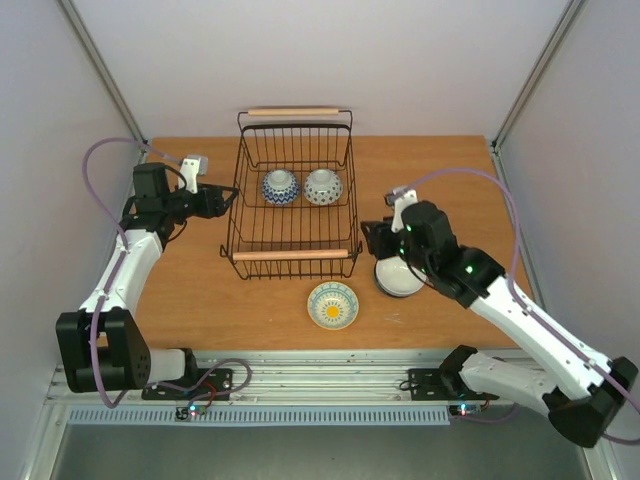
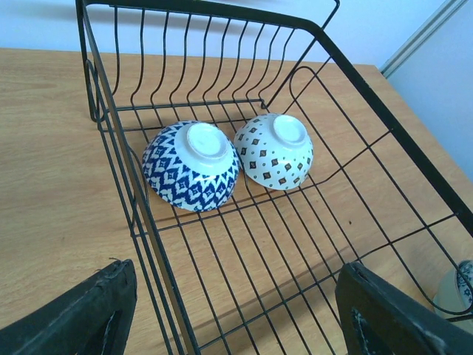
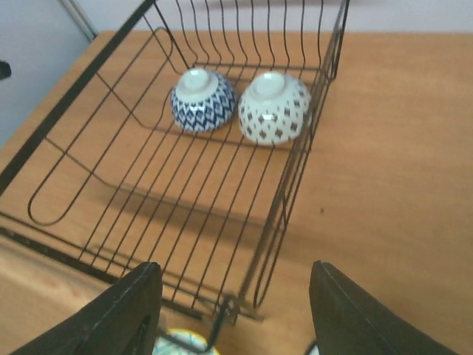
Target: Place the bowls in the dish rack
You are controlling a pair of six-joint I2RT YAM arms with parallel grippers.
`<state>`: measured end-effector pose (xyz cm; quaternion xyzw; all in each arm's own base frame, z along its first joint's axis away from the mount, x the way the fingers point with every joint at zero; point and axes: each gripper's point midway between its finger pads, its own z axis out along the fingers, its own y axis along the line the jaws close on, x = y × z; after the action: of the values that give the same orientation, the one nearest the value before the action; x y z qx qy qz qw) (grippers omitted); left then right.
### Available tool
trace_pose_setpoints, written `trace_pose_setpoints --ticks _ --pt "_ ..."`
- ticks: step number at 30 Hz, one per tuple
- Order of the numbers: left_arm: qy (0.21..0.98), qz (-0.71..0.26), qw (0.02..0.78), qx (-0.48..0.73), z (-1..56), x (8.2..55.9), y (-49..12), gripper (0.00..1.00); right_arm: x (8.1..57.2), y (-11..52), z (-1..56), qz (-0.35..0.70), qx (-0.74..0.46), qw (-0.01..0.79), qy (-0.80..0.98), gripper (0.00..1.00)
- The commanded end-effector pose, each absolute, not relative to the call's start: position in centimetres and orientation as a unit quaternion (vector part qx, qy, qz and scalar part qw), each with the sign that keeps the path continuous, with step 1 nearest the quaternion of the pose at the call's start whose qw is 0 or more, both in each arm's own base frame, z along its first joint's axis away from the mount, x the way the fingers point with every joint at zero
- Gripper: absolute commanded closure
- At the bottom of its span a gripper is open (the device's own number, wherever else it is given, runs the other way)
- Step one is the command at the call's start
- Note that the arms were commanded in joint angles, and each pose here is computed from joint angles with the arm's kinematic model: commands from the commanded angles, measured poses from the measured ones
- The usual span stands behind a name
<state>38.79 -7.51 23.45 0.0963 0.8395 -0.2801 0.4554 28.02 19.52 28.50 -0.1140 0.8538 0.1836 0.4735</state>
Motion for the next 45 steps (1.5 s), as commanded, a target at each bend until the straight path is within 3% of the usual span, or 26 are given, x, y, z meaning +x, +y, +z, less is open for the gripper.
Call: trace_pose_setpoints --ticks 1,12,19,45 --pt "0.831 -0.284 0.466 0.106 24.1 39.3 -7.7 0.26 24.6 18.3 26.0 0.232 -0.069 0.432 0.869 0.46" --pt "0.834 -0.283 0.463 0.104 23.9 39.4 -7.6 0.25 20.8 19.4 18.4 0.252 -0.071 0.332 0.906 0.63" --pt "0.833 -0.282 0.464 0.104 23.9 39.3 -7.6 0.25 19.7 19.6 13.9 0.218 -0.068 0.292 0.929 0.64" --pt "0.834 -0.279 0.465 0.104 23.9 39.4 -7.5 0.25 18.5 22.5 7.0 0.220 -0.074 0.217 0.948 0.68"
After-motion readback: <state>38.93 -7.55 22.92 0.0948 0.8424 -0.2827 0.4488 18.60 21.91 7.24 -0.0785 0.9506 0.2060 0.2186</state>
